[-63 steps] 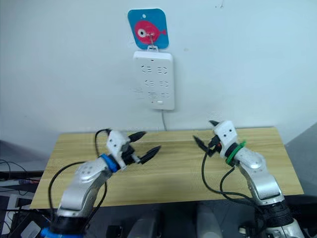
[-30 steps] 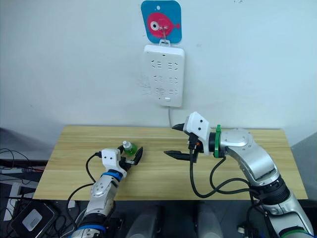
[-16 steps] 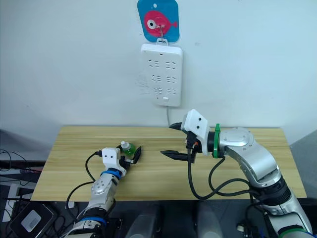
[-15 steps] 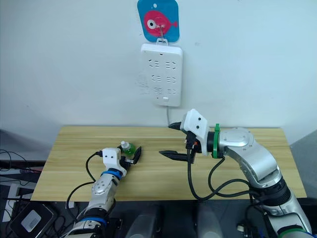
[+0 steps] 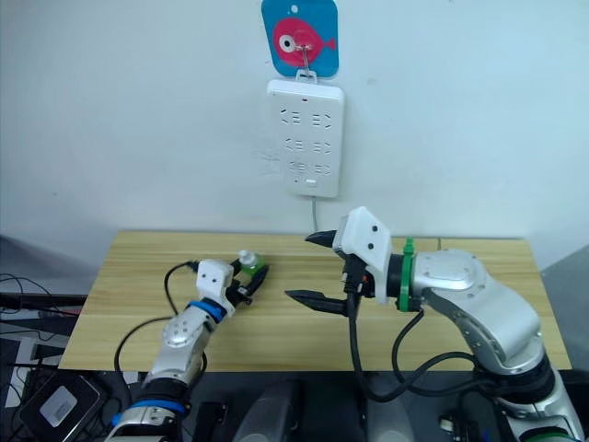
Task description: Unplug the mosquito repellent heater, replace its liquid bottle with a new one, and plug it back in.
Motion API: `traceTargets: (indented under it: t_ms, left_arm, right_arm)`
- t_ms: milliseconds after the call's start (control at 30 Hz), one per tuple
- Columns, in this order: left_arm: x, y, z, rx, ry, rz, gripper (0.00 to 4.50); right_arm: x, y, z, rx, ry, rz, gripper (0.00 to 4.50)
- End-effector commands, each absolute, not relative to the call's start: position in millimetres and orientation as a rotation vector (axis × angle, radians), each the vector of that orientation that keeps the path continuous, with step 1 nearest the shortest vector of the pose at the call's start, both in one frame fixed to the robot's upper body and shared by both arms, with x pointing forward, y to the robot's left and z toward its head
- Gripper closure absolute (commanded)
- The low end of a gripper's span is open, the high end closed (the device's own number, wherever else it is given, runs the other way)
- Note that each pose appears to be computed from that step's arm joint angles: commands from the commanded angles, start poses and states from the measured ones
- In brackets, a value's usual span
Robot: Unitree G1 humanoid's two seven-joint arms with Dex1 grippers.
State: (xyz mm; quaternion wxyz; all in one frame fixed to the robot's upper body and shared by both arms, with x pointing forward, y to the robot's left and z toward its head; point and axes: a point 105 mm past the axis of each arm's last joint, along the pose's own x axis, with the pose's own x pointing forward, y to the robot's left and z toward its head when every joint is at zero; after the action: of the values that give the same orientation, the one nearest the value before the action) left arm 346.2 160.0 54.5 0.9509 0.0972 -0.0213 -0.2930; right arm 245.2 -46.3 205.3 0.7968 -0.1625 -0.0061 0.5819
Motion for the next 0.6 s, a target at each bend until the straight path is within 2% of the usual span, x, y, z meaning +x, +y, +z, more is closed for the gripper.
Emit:
traceTargets:
  t_ms: [33, 167, 233, 600]
  left_arm:
    - [325, 114, 92, 0.243, -0.051, -0.981, 2.23]
    - [304, 93, 118, 0.276, 0.024, -1.297, 2.23]
    - [299, 88, 127, 0.286, 0.047, -1.389, 2.23]
    - [309, 78, 145, 0.313, 0.033, -1.513, 2.23]
  right_arm:
    - [239, -54, 212, -0.388, -0.047, 1.225, 0.0]
    - [241, -49, 213, -0.336, -0.049, 1.213, 0.0]
    - [244, -46, 212, -0.302, -0.051, 1.199, 0.0]
    - [273, -39, 197, -0.213, -0.063, 1.116, 0.0]
